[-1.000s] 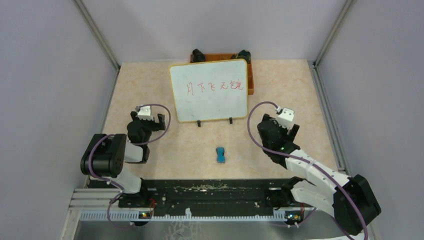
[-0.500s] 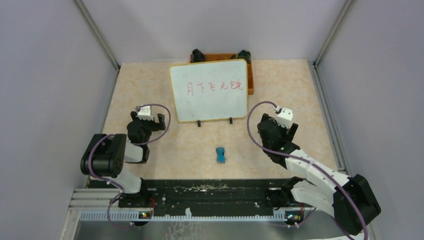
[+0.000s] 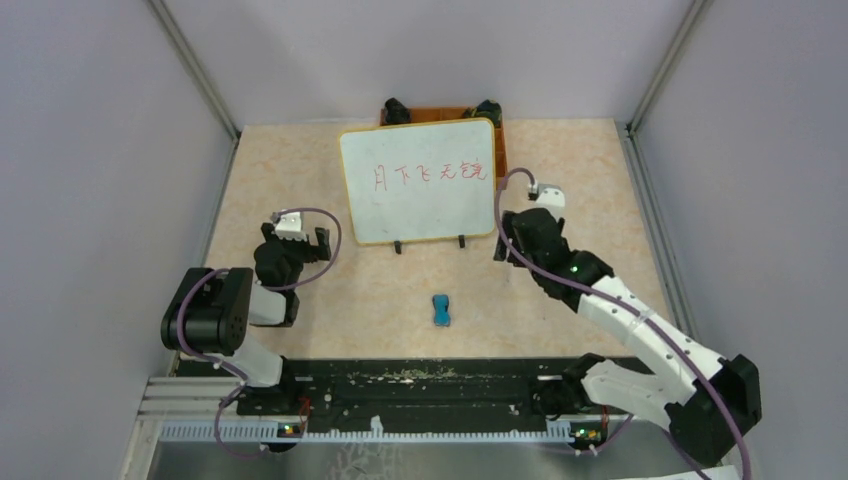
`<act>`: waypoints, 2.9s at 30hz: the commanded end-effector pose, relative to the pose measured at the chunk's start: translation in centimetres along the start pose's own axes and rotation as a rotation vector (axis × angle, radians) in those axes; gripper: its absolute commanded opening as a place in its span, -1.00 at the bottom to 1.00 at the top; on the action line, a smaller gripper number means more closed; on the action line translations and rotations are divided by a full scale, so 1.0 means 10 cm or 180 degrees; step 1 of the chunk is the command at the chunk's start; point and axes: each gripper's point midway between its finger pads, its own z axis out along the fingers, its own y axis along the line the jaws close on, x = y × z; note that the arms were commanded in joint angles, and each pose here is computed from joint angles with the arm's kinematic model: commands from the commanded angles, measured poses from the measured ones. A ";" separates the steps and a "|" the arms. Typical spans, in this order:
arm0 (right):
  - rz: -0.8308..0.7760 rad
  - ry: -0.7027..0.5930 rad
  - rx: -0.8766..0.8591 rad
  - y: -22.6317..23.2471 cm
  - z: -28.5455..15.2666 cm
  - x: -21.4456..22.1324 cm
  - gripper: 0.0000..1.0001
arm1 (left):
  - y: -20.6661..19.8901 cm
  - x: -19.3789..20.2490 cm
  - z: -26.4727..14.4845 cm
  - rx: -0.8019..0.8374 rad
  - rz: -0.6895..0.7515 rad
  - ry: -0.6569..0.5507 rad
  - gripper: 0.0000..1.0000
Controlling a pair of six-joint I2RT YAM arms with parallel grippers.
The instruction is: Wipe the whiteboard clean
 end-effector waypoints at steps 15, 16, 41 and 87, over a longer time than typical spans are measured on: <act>-0.0750 0.1203 -0.0630 1.19 -0.16 0.89 0.33 | -0.01 -0.12 0.05 0.0011 0.0005 -0.0143 1.00; -0.0758 0.1230 -0.0698 1.25 -0.15 0.95 0.33 | -0.01 -0.12 0.05 0.0014 0.0004 -0.0138 1.00; -0.0956 0.1642 -0.0788 1.59 0.03 1.75 0.11 | -0.01 -0.12 0.05 0.0011 0.0004 -0.0142 1.00; -0.0709 0.0581 -0.0676 1.39 -0.26 0.80 -1.00 | 0.00 -0.12 0.04 -0.0001 0.0009 -0.0146 1.00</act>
